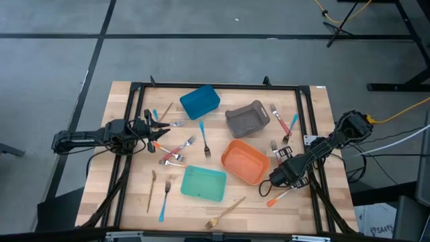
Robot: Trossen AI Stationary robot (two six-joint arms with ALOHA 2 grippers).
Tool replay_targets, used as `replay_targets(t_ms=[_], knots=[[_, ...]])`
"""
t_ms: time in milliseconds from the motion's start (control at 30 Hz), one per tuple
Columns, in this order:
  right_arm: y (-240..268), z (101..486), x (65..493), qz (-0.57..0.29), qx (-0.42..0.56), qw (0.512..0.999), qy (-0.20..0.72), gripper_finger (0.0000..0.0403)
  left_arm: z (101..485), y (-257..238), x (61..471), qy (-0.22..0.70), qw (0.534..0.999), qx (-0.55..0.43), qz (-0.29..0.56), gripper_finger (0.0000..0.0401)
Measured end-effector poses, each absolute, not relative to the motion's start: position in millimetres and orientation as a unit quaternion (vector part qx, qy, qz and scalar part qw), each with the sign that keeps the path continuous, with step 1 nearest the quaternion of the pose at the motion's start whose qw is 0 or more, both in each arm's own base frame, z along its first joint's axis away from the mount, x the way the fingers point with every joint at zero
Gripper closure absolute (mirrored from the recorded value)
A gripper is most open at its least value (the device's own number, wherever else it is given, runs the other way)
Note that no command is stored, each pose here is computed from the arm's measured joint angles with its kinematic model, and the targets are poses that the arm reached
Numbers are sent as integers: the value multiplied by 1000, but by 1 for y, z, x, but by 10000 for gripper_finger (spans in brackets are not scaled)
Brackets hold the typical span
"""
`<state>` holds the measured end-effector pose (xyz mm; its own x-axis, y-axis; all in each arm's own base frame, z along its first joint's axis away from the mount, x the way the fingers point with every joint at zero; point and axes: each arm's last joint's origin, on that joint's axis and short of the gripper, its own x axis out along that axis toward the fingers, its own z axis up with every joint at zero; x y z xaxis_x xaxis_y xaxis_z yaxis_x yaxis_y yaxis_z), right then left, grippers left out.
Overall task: Sort silverware by color (type)
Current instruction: Put the gold fork into the orange bin
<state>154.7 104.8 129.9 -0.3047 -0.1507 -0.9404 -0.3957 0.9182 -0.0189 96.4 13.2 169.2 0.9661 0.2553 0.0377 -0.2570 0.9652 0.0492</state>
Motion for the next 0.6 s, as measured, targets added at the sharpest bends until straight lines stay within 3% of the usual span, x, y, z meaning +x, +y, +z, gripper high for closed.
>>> replay_targets(t_ms=[600], knots=[[112, 155, 164, 110, -164, 549, 812, 399, 169, 13, 96, -15, 991, 27, 129, 316]])
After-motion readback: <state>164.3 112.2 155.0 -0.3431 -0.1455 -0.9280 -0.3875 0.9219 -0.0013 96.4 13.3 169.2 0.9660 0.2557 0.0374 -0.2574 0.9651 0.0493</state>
